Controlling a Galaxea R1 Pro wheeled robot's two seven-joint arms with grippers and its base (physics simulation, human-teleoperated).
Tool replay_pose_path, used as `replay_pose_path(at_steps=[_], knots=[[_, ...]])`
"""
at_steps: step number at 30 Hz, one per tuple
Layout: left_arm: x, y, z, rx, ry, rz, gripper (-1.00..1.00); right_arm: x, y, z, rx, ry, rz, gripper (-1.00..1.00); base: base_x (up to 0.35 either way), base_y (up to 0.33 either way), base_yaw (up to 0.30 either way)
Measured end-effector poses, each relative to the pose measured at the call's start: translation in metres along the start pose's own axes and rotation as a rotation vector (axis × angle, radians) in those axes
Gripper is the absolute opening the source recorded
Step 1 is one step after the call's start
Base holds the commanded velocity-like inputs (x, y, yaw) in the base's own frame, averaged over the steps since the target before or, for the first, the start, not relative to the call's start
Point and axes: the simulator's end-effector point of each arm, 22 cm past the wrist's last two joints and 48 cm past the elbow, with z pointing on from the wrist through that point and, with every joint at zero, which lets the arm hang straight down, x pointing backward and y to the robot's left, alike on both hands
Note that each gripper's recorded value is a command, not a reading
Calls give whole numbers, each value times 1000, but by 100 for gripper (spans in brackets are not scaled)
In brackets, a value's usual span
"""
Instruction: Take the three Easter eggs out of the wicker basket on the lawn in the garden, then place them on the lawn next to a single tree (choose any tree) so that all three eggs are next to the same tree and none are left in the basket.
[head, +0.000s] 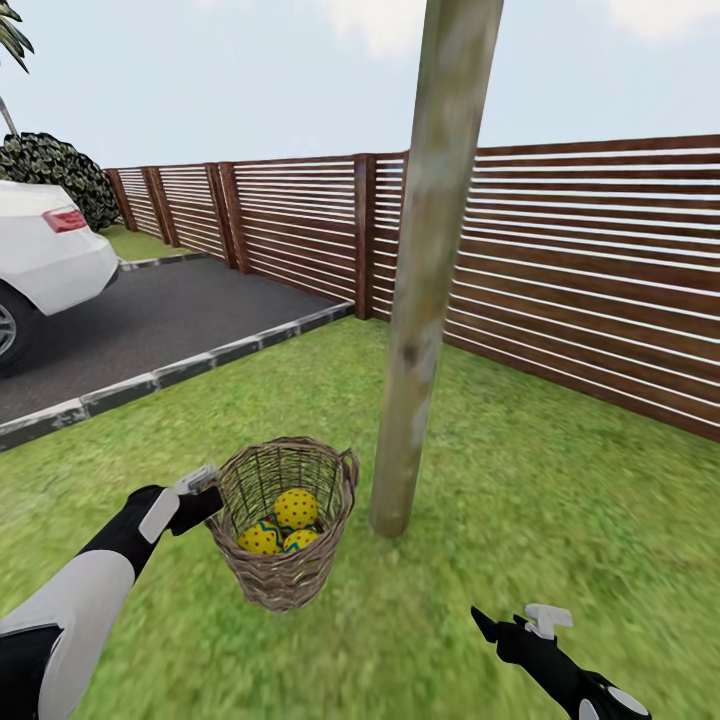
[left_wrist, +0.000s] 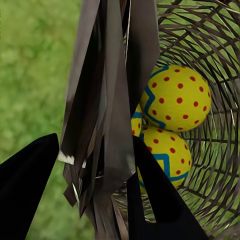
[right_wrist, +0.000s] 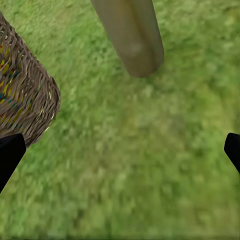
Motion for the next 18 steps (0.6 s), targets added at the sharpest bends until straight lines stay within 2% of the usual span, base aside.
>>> replay_pose_path(at_steps=[13,18], knots=[[14,10,19,-1,0,0,-100,20,-9,13,-1,1,2,100,0,0,0],[17,15,25,4,-4,-22,-100,29,-12,19,-3,2,4,100,0,0,0]])
